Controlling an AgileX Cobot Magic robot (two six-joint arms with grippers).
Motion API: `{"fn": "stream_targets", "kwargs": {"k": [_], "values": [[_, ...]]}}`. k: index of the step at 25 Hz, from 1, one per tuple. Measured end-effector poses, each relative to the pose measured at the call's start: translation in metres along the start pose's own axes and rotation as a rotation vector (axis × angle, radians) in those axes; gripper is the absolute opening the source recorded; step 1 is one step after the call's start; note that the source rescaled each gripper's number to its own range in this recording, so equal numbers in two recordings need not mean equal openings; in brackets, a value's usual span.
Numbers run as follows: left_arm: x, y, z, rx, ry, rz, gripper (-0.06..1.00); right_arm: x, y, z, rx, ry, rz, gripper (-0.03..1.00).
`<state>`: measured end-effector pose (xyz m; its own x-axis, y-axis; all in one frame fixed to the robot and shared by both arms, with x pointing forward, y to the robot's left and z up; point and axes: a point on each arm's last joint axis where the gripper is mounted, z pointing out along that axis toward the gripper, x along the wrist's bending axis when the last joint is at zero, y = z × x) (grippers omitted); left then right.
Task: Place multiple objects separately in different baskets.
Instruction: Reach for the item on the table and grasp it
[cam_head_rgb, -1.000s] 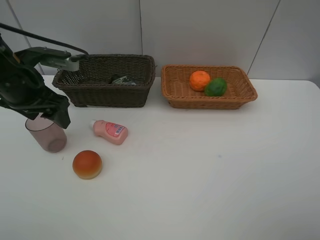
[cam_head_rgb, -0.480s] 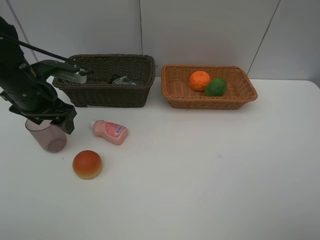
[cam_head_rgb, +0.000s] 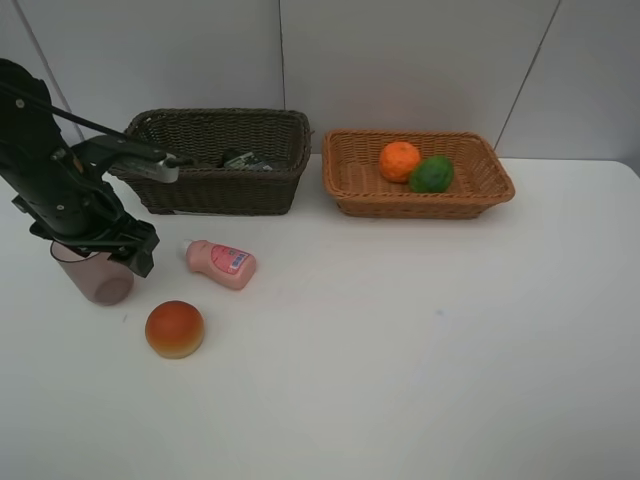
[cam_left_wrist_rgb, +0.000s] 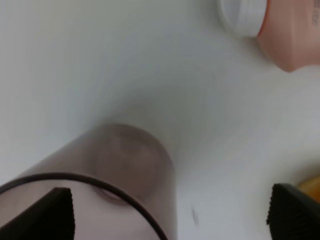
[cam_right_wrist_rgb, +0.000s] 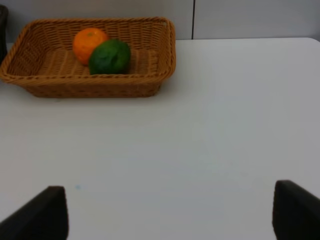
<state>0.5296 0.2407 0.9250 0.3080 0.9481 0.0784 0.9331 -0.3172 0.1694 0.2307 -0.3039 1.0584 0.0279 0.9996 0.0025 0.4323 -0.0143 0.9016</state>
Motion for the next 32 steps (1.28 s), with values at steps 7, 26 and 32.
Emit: {"fn": "stream_targets", "kwargs": {"k": [7, 26, 32], "values": [[-0.001, -0.004, 0.004, -0.01, 0.0, 0.004, 1.0, 0.0, 0.0, 0.0, 0.0, 0.0, 0.0, 0.63], [-0.003, -0.011, 0.025, -0.01, 0.0, 0.044, 1.0, 0.0, 0.0, 0.0, 0.0, 0.0, 0.0, 0.63], [-0.003, -0.011, 0.026, -0.01, 0.0, 0.045, 0.86, 0.0, 0.0, 0.0, 0.0, 0.0, 0.0, 0.63]]}}
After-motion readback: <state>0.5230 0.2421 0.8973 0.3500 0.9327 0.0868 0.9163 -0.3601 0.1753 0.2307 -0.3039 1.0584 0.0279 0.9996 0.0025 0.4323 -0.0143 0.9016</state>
